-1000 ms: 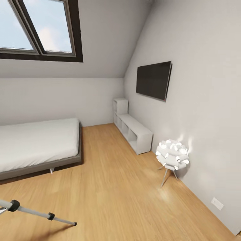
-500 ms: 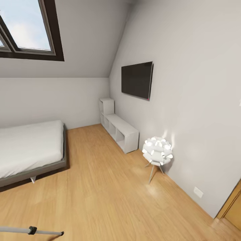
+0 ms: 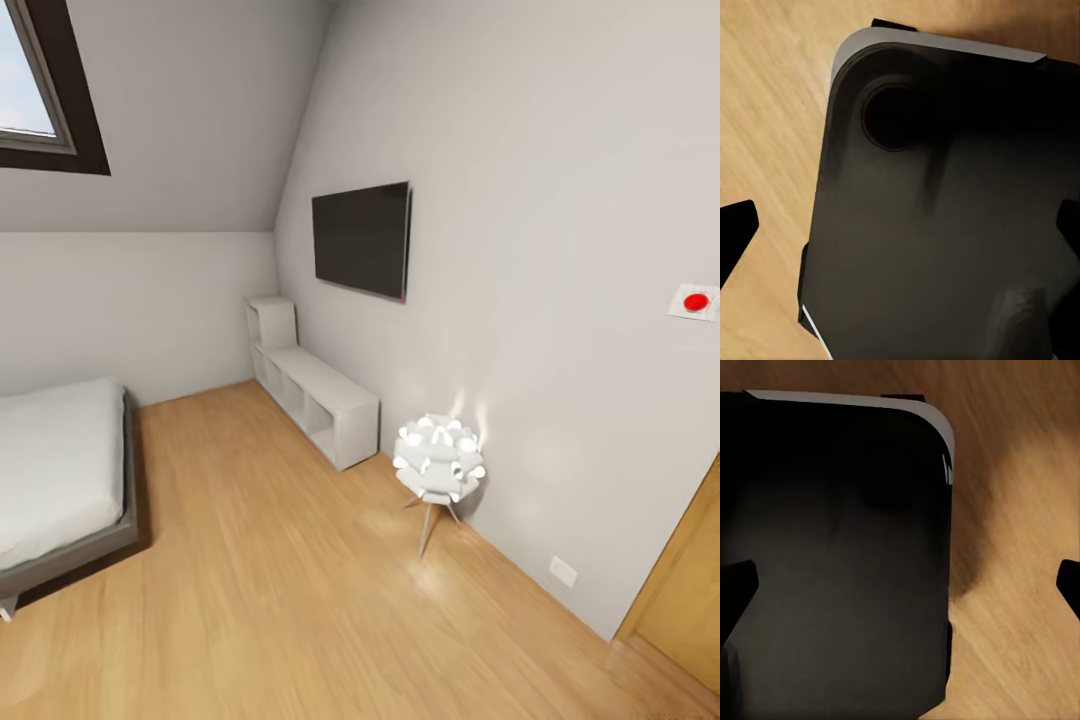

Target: Attach the digital camera to the camera tripod in the bedroom.

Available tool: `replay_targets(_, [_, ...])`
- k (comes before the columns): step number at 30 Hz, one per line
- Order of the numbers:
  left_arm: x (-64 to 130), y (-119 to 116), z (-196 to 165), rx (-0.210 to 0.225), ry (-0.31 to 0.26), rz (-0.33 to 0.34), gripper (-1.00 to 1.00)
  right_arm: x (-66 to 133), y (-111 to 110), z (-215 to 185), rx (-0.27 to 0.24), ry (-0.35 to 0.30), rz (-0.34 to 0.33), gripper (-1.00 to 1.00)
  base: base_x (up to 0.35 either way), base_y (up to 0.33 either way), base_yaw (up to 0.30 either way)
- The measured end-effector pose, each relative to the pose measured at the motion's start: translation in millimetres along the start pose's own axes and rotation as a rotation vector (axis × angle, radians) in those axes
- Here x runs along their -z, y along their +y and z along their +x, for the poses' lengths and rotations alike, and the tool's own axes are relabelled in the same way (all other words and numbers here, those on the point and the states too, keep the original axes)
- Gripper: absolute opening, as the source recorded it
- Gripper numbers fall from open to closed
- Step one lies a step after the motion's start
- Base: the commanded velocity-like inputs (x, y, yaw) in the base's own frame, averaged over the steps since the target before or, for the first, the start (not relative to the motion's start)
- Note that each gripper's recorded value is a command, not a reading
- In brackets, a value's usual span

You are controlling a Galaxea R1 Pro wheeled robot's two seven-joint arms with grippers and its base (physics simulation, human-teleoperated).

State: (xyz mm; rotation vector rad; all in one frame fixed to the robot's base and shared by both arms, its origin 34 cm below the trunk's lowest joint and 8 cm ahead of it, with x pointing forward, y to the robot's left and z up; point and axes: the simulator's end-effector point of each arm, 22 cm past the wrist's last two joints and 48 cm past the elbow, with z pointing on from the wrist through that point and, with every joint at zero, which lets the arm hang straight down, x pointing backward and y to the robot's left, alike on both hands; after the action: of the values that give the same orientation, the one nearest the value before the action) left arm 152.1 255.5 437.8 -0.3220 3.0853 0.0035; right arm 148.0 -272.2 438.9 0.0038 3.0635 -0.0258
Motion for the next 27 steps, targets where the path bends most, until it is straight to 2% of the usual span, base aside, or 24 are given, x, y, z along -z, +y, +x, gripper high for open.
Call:
replay_targets(11, [0.0,0.4,0.1,-0.001,0.000,-0.004,1.00,0.0,0.0,0.0,-0.001,0.000,0.000,1.00,0.296,0.176,-0.300])
replay_targets(27, [-0.1,1.7,-0.2,0.005,0.000,-0.006,1.00,-0.1,1.2,-0.3,0.001,-0.001,-0.002,1.00,0.021,0.013,-0.300])
